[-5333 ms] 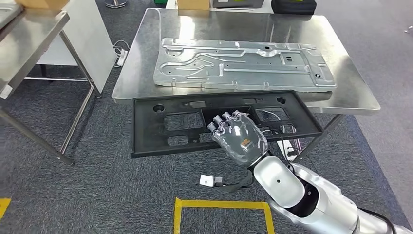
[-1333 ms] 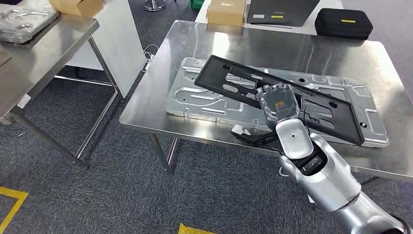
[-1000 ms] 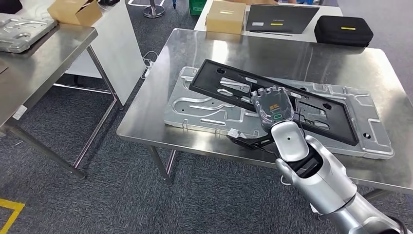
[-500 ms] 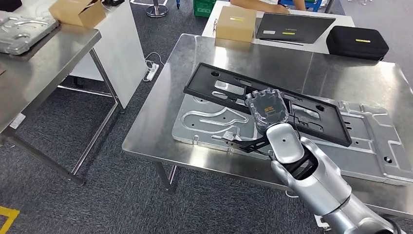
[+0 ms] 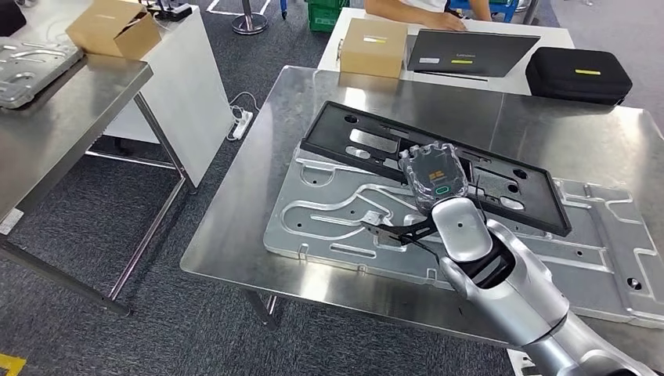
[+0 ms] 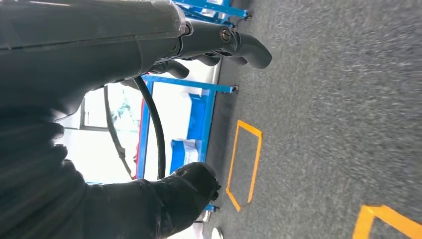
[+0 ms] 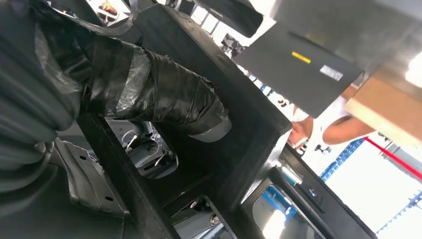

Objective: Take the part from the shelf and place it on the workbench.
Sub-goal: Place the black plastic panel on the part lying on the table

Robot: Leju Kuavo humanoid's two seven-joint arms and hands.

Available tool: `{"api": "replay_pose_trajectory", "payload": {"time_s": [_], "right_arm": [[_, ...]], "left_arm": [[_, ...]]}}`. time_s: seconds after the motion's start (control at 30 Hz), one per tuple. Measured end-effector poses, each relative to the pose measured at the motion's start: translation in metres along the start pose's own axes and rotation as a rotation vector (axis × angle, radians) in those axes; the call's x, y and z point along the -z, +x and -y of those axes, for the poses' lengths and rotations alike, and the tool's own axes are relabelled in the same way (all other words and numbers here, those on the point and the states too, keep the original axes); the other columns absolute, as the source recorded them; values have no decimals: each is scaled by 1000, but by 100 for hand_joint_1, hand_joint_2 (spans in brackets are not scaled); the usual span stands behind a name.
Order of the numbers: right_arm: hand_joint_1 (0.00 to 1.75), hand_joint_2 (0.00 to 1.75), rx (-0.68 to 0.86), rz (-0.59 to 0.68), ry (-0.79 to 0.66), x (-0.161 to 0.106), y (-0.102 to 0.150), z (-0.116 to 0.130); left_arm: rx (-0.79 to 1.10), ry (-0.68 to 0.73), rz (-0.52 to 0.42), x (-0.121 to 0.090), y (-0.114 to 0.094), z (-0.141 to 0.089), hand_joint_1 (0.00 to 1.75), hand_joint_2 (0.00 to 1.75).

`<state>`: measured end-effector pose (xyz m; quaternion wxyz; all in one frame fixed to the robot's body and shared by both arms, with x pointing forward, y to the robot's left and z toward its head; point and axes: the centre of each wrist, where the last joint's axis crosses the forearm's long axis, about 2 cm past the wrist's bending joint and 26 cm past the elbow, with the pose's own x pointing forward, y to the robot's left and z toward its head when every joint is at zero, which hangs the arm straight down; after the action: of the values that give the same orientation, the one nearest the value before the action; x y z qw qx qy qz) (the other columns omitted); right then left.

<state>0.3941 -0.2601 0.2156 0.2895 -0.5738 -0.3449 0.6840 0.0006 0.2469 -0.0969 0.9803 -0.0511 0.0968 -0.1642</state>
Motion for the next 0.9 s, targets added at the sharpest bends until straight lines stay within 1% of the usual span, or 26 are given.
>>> {"api": "replay_pose_trajectory", "payload": {"time_s": [0.27,0.53,0.63,0.77,0.9], "right_arm": [[175,175,-1,-2,-2,1,-1,2],[175,175,0,7,12,-1,3,-3],[175,175,17,30,52,-1,3,-5],[175,175,55,74,81,-2,6,-18],[175,175,63,99,105,-6,15,-34]], "left_arm": [[0,1,1,0,1,0,0,175],[0,-1,0,0,0,1,0,175],[-1,-1,8,0,2,0,0,175],[-15,4,24,-1,6,-2,0,175],[-32,3,21,-1,6,-1,0,175]]}}
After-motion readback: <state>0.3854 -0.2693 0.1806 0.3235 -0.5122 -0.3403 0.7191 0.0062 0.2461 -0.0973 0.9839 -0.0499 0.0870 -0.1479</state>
